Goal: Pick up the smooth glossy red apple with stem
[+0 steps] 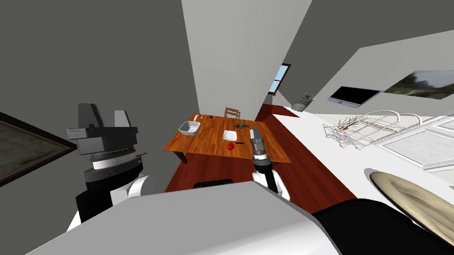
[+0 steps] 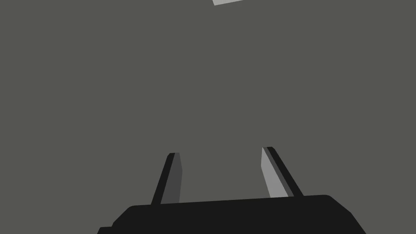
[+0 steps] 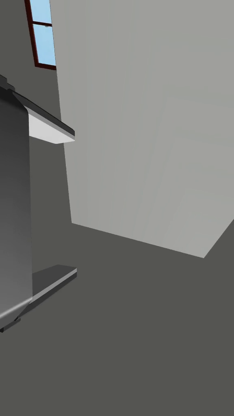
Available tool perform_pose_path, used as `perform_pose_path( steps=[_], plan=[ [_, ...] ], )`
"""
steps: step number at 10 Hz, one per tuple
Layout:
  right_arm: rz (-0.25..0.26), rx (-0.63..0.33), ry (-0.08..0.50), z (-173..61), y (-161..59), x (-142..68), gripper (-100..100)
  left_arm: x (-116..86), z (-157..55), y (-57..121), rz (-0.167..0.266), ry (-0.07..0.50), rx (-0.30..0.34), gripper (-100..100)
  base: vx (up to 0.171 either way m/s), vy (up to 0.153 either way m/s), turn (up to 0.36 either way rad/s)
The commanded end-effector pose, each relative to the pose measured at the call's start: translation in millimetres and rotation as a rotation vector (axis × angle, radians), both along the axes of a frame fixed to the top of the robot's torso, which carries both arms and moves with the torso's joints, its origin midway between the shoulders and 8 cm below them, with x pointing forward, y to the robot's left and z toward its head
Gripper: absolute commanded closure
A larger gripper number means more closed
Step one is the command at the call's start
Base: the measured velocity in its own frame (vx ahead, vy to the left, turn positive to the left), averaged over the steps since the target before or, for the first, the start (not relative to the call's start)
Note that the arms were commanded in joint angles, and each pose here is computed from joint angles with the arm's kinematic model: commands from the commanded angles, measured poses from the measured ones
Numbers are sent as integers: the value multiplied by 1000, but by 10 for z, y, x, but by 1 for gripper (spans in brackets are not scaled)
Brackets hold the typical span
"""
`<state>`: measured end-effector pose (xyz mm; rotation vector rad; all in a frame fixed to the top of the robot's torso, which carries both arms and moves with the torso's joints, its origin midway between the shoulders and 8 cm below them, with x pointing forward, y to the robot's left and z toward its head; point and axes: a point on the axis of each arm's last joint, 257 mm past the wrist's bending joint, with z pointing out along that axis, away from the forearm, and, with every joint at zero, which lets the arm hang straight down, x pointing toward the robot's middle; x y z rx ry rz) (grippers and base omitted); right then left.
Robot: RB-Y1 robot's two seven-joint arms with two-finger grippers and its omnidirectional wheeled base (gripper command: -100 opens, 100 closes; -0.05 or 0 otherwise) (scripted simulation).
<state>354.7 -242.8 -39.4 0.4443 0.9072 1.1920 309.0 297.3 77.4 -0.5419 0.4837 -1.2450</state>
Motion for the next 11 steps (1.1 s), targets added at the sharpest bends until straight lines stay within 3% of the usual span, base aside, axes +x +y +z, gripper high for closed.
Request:
perform_pose_path(
  steps=[1, 11],
  plan=[
    [12, -22, 50, -235, -4, 45, -100, 0, 0, 0, 0, 0, 0, 0, -83, -73, 78],
    [49, -121, 317, -1504, -56, 176, -100, 0, 0, 0, 0, 0, 0, 0, -28, -27, 75]
  ],
)
